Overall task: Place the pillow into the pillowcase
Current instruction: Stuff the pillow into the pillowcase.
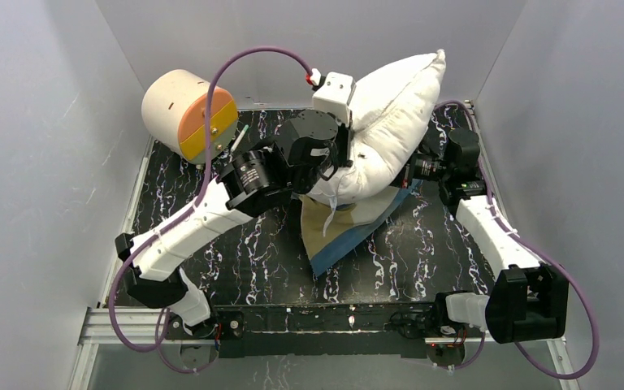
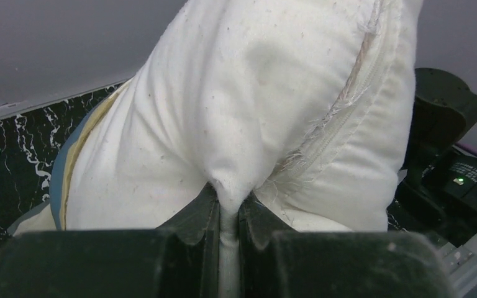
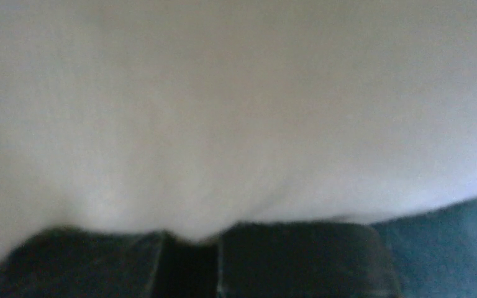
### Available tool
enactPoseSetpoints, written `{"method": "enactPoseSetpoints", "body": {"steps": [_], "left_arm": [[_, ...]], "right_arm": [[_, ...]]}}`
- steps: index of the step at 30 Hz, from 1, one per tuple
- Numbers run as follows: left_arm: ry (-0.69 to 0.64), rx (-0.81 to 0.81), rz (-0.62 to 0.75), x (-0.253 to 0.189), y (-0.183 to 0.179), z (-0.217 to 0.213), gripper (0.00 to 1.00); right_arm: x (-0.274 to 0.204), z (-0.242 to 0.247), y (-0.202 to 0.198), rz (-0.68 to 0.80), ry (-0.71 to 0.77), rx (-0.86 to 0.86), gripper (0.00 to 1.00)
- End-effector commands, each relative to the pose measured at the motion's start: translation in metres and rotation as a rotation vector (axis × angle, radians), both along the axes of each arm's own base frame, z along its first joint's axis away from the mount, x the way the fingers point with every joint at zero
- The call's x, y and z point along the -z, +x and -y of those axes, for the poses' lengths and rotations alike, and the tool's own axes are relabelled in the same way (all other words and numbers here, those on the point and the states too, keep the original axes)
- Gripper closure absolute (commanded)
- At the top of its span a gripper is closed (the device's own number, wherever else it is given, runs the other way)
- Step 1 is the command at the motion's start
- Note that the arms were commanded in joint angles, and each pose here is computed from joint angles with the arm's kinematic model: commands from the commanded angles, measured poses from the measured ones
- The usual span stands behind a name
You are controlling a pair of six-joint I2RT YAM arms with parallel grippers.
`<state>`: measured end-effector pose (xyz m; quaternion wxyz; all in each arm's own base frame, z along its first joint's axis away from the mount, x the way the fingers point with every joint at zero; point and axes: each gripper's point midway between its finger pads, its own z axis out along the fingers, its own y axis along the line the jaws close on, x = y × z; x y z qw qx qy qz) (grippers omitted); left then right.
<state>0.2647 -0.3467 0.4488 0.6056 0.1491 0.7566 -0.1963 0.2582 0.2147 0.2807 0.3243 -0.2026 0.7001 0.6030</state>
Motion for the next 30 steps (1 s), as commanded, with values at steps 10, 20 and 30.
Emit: {"method": "enactPoseSetpoints", "body": {"steps": [10, 20, 30], "left_arm": [[-0.007, -0.106, -0.541, 0.221, 0.109, -0.06, 1.0], [0.057, -0.126, -0.807, 0.359, 0.134, -0.087, 1.0], [0.079, -0.112, -0.917, 0.427, 0.142, -0.081, 1.0]], "right_arm": [[0.055, 0.058, 0.073, -0.253, -0.223, 0.528, 0.97], [0.152, 0.087, 0.084, -0.399, -0.414, 0.681, 0.96], [0.148, 0.141, 0.09, -0.533, -0.538, 1.052, 0.64]]}}
